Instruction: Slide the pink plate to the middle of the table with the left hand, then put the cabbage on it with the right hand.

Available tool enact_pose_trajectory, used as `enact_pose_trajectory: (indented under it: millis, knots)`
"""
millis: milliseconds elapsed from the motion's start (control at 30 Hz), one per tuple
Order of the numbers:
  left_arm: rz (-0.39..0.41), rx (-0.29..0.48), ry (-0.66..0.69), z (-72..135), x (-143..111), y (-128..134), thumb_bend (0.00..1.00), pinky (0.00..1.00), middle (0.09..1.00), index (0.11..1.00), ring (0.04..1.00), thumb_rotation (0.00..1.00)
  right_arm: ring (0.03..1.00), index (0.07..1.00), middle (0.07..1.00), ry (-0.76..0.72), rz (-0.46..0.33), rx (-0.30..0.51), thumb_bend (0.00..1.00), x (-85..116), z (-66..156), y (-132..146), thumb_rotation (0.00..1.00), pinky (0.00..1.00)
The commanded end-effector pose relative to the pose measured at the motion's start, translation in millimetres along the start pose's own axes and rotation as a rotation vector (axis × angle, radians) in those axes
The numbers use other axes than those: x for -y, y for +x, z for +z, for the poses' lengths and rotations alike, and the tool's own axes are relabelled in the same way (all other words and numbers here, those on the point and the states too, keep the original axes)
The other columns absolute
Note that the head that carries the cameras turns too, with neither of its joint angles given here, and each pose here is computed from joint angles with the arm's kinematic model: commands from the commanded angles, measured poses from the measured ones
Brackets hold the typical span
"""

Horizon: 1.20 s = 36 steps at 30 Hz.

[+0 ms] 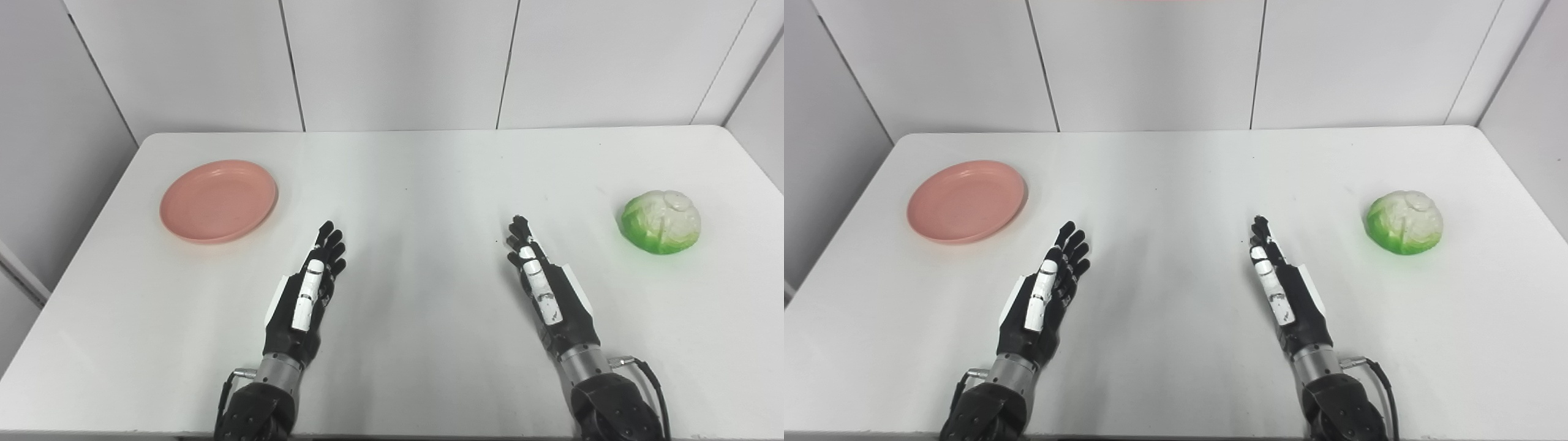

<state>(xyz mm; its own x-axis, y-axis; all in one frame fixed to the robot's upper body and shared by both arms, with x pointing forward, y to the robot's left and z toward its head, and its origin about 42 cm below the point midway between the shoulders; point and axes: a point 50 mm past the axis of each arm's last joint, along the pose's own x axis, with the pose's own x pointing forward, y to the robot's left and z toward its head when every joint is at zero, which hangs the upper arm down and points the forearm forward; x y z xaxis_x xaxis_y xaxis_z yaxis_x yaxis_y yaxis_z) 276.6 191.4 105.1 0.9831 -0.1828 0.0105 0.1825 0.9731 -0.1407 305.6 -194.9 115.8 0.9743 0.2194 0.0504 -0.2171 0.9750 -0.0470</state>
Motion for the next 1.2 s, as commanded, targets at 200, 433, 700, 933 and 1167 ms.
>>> enact_pose_trajectory:
  millis: [200, 433, 700, 933, 1167]
  knots:
    - [0.029, -0.09, -0.012, -24, 0, -2, 0.44, 1.0, 1.0, 1.0, 1.0, 1.0, 1.0, 1.0, 1.0, 0.013, -0.002, -0.023, 0.29, 7, -17, -5, 1.0, 1.0]
    - [0.016, -0.108, -0.016, -49, 9, 6, 0.45, 1.0, 1.0, 1.0, 1.0, 1.0, 1.0, 1.0, 1.0, 0.012, 0.0, -0.013, 0.26, 21, -31, -6, 1.0, 1.0]
    - [-0.001, -0.124, -0.034, -64, 16, 13, 0.46, 1.0, 1.0, 1.0, 1.0, 1.0, 1.0, 1.0, 1.0, 0.04, 0.013, -0.009, 0.25, 28, -38, -7, 1.0, 1.0]
    - [-0.001, -0.111, -0.03, -64, 17, 13, 0.46, 1.0, 1.0, 1.0, 1.0, 1.0, 1.0, 1.0, 1.0, 0.045, 0.009, -0.011, 0.25, 28, -36, -9, 1.0, 1.0]
    - [0.009, -0.104, -0.034, -63, 18, 11, 0.47, 1.0, 1.0, 1.0, 1.0, 1.0, 1.0, 1.0, 1.0, 0.051, 0.013, -0.002, 0.24, 27, -35, -10, 1.0, 1.0]
